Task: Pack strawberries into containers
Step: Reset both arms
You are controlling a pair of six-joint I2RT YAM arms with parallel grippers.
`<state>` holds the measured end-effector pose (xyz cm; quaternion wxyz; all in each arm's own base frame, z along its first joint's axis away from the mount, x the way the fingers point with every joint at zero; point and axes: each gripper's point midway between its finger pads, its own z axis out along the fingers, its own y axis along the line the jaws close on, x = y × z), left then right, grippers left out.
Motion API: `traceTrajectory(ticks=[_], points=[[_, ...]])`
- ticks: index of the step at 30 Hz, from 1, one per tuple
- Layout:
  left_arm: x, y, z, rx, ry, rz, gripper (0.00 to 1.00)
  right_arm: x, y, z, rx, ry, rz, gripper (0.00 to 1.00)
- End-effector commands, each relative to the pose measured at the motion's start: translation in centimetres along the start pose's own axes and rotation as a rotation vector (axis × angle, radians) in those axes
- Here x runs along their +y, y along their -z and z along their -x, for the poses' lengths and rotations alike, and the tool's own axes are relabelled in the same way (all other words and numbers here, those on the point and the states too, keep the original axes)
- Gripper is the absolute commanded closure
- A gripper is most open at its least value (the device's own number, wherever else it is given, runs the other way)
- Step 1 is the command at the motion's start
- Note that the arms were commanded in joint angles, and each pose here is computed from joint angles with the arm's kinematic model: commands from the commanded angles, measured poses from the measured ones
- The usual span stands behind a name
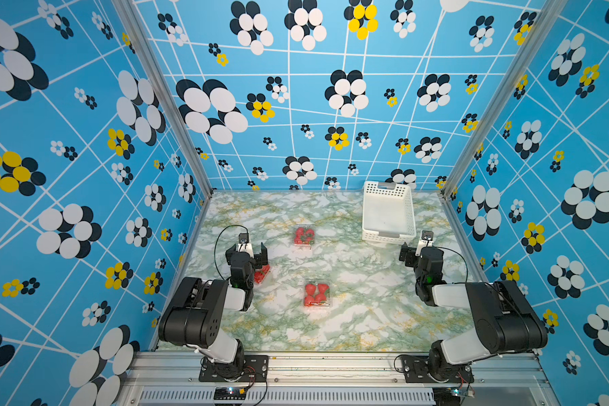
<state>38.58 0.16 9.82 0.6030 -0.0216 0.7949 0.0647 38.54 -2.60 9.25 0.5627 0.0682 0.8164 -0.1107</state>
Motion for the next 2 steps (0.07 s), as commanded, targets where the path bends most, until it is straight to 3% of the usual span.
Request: traceTrajectory(ticks=[1,2], points=[[0.54,-0.41,0.47,-0.001,0.013,0.027,0.01,-0.37,-0.18,0.37,0.0,-0.021,-0.012,0.01],[0.52,-0.42,0.49,-0.001,0.013,0.026,0.0,-0.32,-0.16,0.42,-0.002,-0.019,-0.01,0.01]])
